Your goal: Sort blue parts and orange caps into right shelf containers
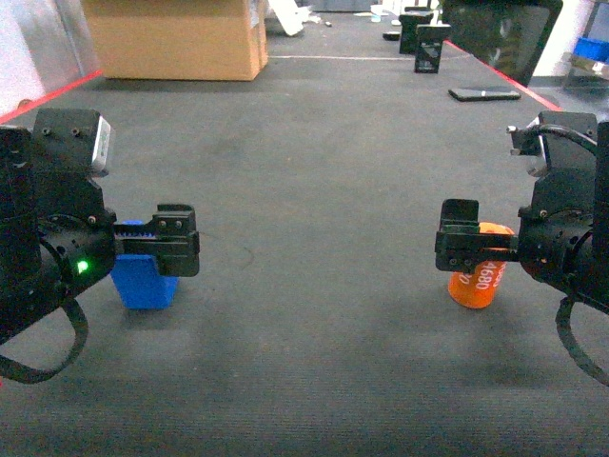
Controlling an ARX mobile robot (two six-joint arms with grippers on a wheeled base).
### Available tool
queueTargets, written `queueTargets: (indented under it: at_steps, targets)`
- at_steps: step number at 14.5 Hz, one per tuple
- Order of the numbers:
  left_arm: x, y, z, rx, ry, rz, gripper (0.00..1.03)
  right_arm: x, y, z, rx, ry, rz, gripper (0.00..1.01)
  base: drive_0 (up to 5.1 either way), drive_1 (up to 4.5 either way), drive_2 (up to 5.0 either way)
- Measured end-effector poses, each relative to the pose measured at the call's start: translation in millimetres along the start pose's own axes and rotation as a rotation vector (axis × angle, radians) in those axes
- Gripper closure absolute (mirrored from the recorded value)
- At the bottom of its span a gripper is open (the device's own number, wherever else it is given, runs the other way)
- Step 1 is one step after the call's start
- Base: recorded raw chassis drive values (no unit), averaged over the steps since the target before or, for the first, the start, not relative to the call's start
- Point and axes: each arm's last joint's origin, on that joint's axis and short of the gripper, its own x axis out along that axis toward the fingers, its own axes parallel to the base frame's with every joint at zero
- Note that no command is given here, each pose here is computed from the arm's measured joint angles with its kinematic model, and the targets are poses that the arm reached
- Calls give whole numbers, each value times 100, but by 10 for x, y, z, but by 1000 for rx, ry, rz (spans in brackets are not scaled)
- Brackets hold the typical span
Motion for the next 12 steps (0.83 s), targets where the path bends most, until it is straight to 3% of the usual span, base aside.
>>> queueTargets:
  at_steps: [2, 4, 6, 8, 12]
  targets:
    - [19, 15, -59, 0, 15, 5, 5, 13, 13, -37, 3, 4, 4, 3, 0, 0, 0]
    - [43, 24, -297, 4, 80, 6, 5, 85, -5, -229, -4, 52, -6, 3, 0, 0, 0]
    - [49, 23, -318, 1, 88, 7, 5, 152, 3, -287, 2, 92, -14, 3, 0, 0, 0]
    - [61, 21, -331, -1, 96, 7, 8, 169, 22, -334, 9, 115, -10, 18, 0, 0, 0]
    - [78, 17, -322, -8, 95, 7, 45, 170, 64, -351, 13, 119, -3, 55, 0, 0, 0]
